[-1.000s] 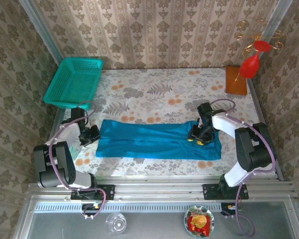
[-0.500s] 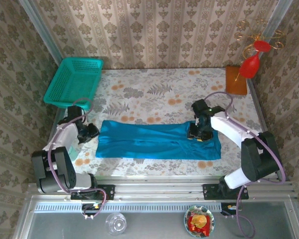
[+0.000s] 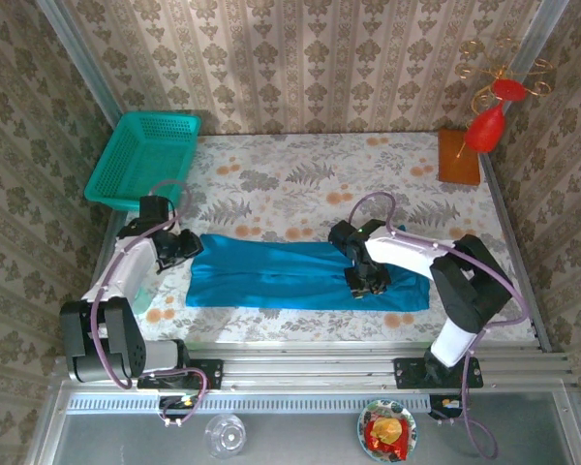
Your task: Fold the inside-out t-shirt
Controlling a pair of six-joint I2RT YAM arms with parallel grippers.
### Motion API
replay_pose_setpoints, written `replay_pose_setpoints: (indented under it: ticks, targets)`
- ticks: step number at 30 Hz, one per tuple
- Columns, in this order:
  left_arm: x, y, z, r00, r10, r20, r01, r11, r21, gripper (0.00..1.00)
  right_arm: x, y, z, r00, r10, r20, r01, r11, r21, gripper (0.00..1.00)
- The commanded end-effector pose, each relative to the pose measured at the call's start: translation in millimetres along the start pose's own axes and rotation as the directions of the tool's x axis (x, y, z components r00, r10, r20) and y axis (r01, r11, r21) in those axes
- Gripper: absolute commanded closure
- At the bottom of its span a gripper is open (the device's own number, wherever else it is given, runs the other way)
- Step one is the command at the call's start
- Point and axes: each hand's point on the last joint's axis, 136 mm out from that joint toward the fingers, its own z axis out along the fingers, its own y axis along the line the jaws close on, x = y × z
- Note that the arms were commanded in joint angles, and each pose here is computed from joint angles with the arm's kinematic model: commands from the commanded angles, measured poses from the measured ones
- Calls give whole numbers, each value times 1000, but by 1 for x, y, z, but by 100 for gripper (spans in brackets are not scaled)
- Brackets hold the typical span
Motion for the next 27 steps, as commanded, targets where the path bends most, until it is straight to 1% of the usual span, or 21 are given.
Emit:
replay_pose_setpoints:
  ticks: [1, 2, 4, 6, 10, 13, 14, 15, 17, 18, 21, 27]
  targets:
    - [-3, -5, -4, 1000, -4, 1, 4, 1000, 14, 71, -4, 0, -3, 1000, 5, 17, -6, 1000, 28, 74]
    - [-3, -6, -4, 1000, -2, 1, 2, 1000, 16, 71, -3, 1, -6, 1000, 6, 19, -6, 1000, 28, 81]
    - [-4, -7, -5, 1000, 1, 4, -1, 1000, 17, 71, -1, 3, -15, 999, 3, 32, -4, 1000, 26, 93]
    - [-5, -8, -6, 1000, 4, 8, -4, 1000, 20, 71, 2, 7, -25, 999, 8, 45, -9, 1000, 10, 100]
    - [-9, -12, -7, 1000, 12, 18, -13, 1000, 29, 71, 12, 20, -39, 999, 15, 50, -13, 999, -42, 100]
    - [-10, -16, -7, 1000, 20, 18, -21, 999, 35, 71, 14, 21, -40, 999, 5, 51, -4, 1000, -25, 100]
    - [-10, -16, -7, 1000, 22, 18, -23, 999, 37, 71, 14, 19, -37, 999, 3, 50, -3, 1000, -4, 89]
    - [-10, -17, -6, 1000, 25, 13, -25, 999, 38, 71, 13, 17, -35, 999, -3, 47, 2, 1000, 17, 81]
    - [-8, -17, -3, 1000, 30, 3, -30, 999, 36, 71, 12, 11, -26, 999, -20, 33, 18, 998, 66, 71]
    - [-8, -16, -2, 999, 32, -1, -32, 999, 34, 71, 11, 9, -22, 999, -25, 29, 23, 996, 82, 68]
    - [-6, -15, -1, 1000, 31, -5, -31, 999, 31, 71, 10, 7, -9, 999, -39, 5, 38, 992, 117, 64]
    - [-5, -13, -2, 999, 33, 1, -33, 999, 22, 71, 5, 5, 3, 999, -47, -7, 48, 986, 161, 64]
